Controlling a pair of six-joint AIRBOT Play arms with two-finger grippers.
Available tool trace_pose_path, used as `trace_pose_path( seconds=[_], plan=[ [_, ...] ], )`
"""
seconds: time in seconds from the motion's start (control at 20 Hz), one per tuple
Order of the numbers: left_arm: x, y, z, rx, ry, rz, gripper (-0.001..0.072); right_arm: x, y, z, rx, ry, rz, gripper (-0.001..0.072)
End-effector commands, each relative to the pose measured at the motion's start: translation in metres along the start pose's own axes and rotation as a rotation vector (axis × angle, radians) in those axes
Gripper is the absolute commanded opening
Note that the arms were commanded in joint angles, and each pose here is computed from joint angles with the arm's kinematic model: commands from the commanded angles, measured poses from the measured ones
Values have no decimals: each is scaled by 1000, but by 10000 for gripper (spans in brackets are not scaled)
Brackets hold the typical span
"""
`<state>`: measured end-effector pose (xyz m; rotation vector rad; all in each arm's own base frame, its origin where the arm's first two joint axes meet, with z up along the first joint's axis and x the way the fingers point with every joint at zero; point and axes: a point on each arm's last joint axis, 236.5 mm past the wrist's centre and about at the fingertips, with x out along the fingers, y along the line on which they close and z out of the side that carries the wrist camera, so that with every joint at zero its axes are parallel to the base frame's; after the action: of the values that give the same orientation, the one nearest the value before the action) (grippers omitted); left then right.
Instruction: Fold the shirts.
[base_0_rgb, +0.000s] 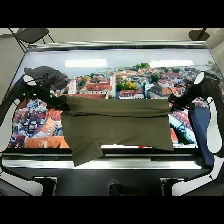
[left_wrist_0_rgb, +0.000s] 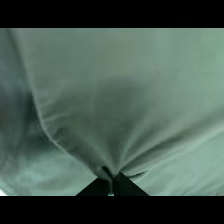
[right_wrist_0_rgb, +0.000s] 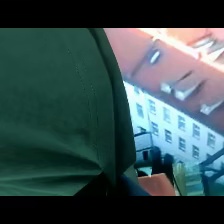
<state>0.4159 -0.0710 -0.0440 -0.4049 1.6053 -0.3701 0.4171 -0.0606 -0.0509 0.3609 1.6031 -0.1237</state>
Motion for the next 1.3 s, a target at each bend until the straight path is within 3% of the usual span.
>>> trace_pose_path(
  seconds=[0.0,0.1,0.15,0.2,0.25,0.55,0.85,1.1,1.25],
  plan=[
    [2,3,-13,-22,60,12,28,11,-2,-15,4,67,-2,42],
    [4,4,-14,-24,66,29,32,18,-4,-20,10,88,-3,43],
    [4,3,-14,-22,64,29,112,16,-3,-20,13,87,-3,144],
    [0,3,-15,-25,68,28,297,11,-3,-20,11,80,-3,332],
    [-6,3,-17,-29,69,27,408,3,-3,-21,-7,76,-7,413],
    [-54,18,-61,-69,46,14,407,-54,-50,-56,117,67,8,428],
    [35,27,-190,-145,96,-45,407,-24,-53,-107,134,84,8,427],
    [67,13,-207,-222,41,-140,407,-23,-52,-115,122,103,13,427],
    [77,10,-206,-206,28,-118,406,-23,-52,-116,122,105,13,427]
  ],
)
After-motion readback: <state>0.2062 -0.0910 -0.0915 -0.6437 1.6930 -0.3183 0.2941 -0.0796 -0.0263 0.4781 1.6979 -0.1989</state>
